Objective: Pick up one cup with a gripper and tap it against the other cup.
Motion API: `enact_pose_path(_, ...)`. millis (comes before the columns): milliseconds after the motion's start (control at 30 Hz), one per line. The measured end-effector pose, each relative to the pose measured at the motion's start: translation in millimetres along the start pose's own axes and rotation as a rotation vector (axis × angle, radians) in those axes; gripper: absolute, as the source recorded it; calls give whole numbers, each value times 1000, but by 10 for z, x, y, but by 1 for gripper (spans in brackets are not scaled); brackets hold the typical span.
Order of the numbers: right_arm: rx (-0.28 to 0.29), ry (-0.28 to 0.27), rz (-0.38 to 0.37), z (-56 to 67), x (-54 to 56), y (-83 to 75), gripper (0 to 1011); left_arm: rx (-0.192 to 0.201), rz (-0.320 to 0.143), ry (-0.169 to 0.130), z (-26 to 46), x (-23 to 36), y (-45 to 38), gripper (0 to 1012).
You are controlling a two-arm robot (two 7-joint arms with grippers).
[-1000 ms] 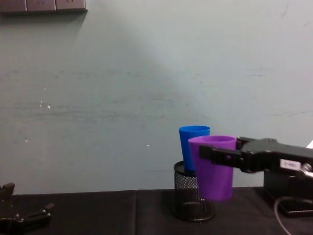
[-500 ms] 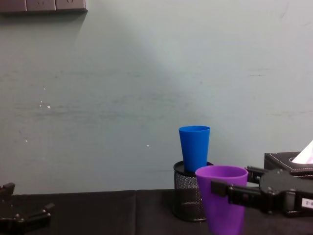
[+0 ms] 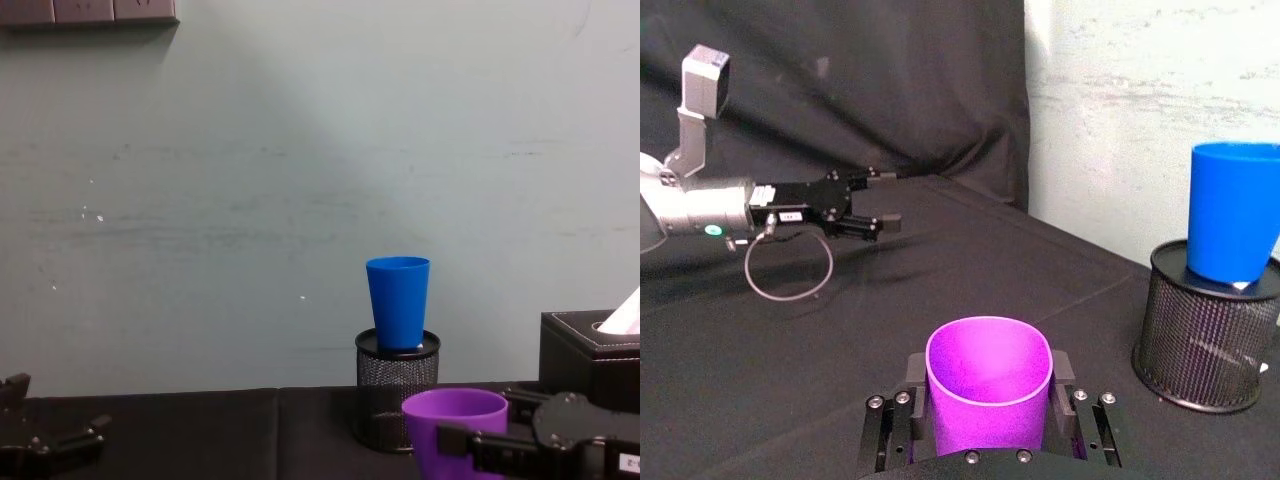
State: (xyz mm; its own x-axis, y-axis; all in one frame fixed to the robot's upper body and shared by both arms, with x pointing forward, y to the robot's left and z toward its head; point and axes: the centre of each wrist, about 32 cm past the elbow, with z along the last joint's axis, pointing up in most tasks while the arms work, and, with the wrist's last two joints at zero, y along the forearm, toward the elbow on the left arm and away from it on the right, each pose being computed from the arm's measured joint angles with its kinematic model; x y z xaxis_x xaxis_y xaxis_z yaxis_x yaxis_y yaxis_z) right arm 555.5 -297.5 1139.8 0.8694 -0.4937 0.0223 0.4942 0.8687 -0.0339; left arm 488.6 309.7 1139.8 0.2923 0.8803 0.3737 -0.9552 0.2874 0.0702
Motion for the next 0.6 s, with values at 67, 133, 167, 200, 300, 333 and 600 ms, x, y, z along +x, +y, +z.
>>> enact_pose_path(67,-8,2,0,-19,4,-1,719,0,0,0,0,0,0,1000)
enact_pose_path(133,-12,2,-1,-26,6,-3,719,0,0,0,0,0,0,1000)
enact_pose_path(167,-16,2,-1,-32,8,-1,718,0,0,0,0,0,0,1000)
enact_pose_path(200,-17,2,-1,-33,8,0,719,0,0,0,0,0,0,1000)
enact_pose_path(300,-24,0,0,-42,5,4,718,0,0,0,0,0,0,1000)
enact_pose_path(333,-28,-3,1,-44,6,7,718,0,0,0,0,0,0,1000)
enact_pose_path(600,-38,-8,-1,-56,4,17,719,0,0,0,0,0,0,1000)
